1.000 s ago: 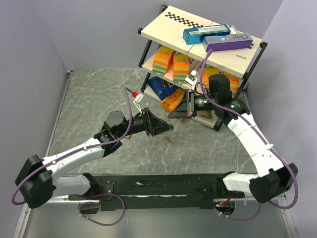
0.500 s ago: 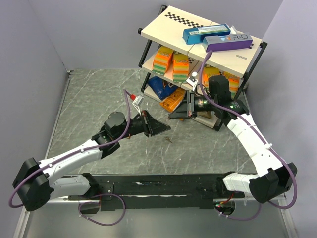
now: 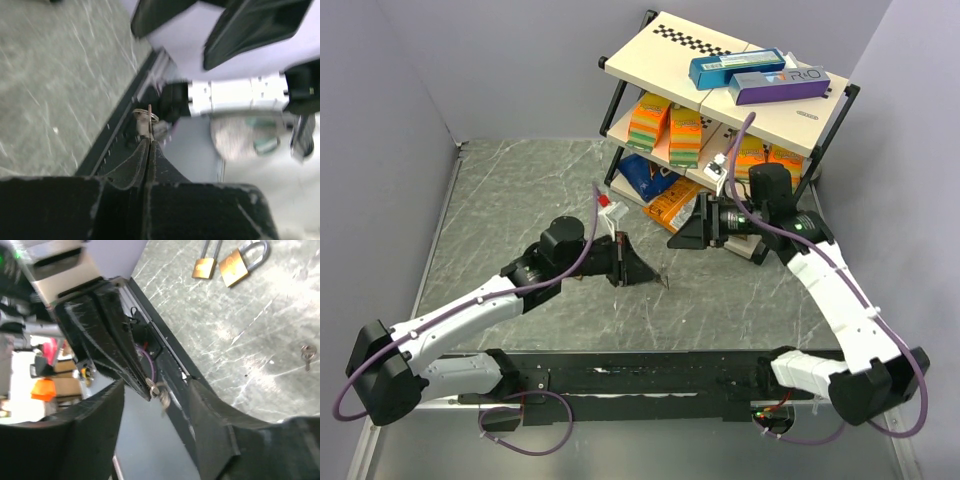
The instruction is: Unlock with the key
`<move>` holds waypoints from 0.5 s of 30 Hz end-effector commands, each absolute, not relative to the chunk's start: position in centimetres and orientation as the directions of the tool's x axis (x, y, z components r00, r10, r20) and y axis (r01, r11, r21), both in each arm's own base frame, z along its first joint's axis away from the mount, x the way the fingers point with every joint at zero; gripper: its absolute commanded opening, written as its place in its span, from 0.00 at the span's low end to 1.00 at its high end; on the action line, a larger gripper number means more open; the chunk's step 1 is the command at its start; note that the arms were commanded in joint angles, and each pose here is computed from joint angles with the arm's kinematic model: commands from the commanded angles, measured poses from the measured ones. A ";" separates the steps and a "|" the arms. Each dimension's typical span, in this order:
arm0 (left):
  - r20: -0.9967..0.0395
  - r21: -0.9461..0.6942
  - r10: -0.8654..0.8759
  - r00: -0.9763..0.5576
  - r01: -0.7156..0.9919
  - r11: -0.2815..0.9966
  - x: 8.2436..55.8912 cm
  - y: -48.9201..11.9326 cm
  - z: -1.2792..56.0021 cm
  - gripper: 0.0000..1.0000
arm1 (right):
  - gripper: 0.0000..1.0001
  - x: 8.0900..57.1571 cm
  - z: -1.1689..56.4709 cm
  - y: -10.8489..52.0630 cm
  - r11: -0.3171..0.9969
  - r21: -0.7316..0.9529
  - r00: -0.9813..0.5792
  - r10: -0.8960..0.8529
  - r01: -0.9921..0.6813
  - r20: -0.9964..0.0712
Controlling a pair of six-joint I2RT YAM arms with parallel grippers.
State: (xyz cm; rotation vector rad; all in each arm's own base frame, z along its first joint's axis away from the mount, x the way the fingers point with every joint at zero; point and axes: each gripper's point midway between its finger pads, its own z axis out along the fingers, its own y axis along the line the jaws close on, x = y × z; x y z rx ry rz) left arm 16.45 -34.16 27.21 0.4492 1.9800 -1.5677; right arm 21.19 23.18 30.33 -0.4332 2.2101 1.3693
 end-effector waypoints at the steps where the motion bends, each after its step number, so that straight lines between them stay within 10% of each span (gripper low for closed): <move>1: -0.596 -0.767 0.156 -0.788 0.616 0.182 12.3 -33.5 27.0 0.01 | 0.64 19.2 32.0 22.7 0.380 0.643 -0.710 -0.058 -0.665 -0.701; 15: -0.569 -0.770 0.333 -0.752 0.629 0.104 9.3 -32.3 27.3 0.01 | 0.43 12.6 29.6 26.0 0.120 0.704 -0.704 -0.280 -0.700 -0.653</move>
